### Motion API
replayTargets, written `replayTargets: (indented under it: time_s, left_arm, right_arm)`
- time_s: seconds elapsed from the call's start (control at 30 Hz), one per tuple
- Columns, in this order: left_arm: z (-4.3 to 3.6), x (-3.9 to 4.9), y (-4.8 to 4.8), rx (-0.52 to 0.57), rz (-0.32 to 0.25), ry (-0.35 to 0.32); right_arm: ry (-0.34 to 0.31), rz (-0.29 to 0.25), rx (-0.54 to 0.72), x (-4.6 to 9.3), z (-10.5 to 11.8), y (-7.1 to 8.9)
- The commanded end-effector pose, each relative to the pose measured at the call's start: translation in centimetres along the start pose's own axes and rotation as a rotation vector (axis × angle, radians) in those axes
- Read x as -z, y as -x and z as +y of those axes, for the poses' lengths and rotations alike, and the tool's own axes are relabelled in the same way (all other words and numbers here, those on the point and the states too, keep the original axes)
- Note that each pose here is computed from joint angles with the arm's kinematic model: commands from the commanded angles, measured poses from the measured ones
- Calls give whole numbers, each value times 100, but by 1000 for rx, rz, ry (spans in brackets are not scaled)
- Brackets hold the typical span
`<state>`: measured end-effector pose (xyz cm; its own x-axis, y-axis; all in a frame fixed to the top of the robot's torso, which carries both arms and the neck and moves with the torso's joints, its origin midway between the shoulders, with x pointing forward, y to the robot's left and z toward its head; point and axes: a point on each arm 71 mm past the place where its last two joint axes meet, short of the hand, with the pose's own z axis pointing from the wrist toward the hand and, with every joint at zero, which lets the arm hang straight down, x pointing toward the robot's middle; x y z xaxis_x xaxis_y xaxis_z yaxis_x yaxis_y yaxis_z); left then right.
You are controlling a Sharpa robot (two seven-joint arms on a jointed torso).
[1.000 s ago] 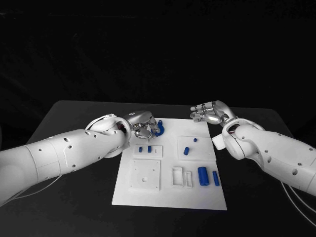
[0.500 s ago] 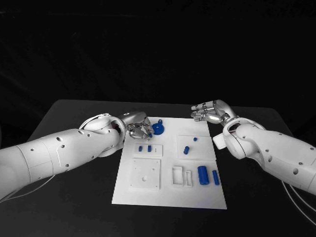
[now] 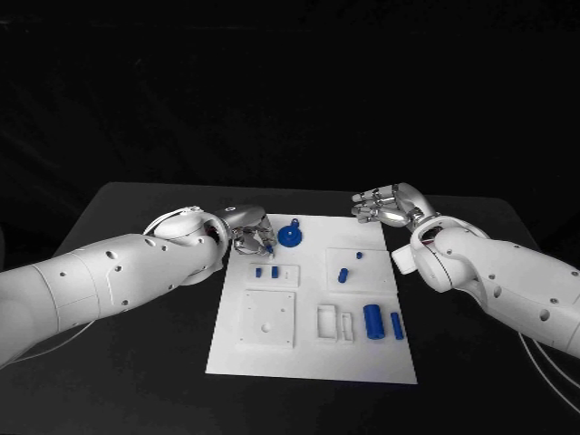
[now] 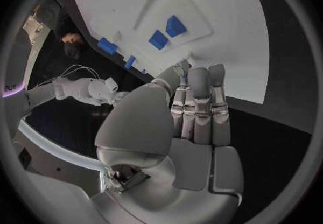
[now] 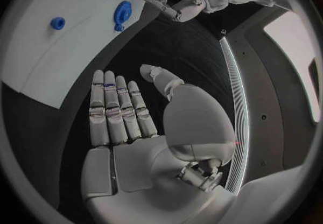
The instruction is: Assemble the parts on the task board
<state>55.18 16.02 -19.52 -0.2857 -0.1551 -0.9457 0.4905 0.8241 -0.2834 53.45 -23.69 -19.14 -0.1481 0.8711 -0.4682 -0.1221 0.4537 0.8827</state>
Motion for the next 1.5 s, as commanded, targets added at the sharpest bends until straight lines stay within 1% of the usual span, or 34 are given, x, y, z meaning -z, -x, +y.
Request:
replayTargets:
  time_s: [0.03, 0.27, 0.5, 0.67, 1.13, 1.5]
  left_arm:
    - [-4, -5, -16, -25, 14, 3]
    - [-8, -5, -23, -25, 20, 3]
    - [-58, -15, -43, -20, 31, -7]
    - [-74, -14, -55, -19, 37, -11]
    - [-69, -8, -76, -17, 58, -5]
    - [-42, -19, -127, -17, 66, 8]
  right_arm:
    - [12, 7, 1, 1, 10, -8]
    - [12, 7, 1, 0, 10, -9]
    - [12, 7, 0, -2, 10, -11]
    - [12, 7, 0, -4, 9, -13]
    - [13, 8, 0, -6, 9, -17]
    - [13, 8, 0, -6, 9, -18]
